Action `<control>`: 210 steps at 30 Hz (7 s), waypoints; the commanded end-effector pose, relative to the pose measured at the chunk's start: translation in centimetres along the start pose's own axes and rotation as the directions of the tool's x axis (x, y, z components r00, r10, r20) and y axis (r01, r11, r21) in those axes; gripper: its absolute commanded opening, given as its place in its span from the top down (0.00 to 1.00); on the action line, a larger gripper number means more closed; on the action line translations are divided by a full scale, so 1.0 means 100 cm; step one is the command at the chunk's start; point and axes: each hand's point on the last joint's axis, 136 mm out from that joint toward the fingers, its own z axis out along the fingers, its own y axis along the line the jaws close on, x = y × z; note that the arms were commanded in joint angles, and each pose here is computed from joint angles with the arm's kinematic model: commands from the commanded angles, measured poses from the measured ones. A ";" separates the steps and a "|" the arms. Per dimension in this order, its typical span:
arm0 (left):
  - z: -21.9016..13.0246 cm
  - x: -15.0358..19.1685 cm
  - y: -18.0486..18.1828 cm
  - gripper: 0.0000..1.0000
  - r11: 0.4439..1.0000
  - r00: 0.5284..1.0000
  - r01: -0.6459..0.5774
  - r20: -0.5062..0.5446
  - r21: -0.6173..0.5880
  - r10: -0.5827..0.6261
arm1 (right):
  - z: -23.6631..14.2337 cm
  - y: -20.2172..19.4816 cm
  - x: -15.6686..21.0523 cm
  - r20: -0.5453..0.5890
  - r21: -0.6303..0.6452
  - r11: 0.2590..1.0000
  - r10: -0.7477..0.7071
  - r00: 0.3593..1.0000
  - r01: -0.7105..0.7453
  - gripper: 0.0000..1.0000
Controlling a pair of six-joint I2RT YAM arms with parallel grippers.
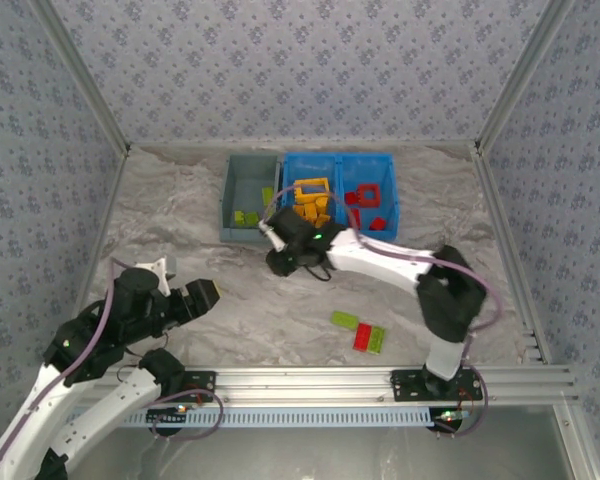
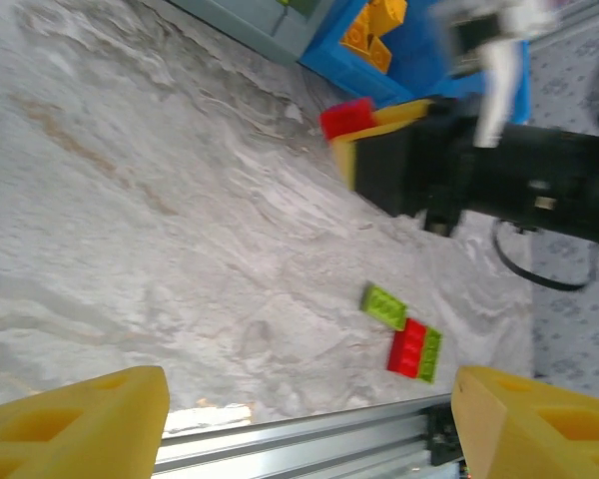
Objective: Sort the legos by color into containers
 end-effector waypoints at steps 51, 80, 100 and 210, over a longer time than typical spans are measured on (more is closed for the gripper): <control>0.204 0.158 -0.101 0.24 0.333 0.197 -0.922 -0.500 0.199 0.843 | -0.218 -0.122 0.139 0.186 0.208 0.696 0.661 0.727 -0.687 0.26; 0.292 0.202 -0.079 0.23 -0.154 -0.495 -0.748 -0.389 0.645 0.777 | -0.285 -0.108 0.162 0.272 0.135 0.624 0.724 0.634 -0.770 0.22; 0.297 0.190 -0.077 0.70 -0.098 -0.427 -0.800 -0.447 0.592 0.786 | -0.277 -0.107 0.163 0.260 0.122 0.627 0.728 0.634 -0.770 0.24; 0.064 0.112 -0.139 0.22 0.697 0.725 -0.556 -0.146 0.452 0.673 | -0.068 -0.042 0.267 -0.119 0.453 0.514 0.845 0.522 -0.728 0.23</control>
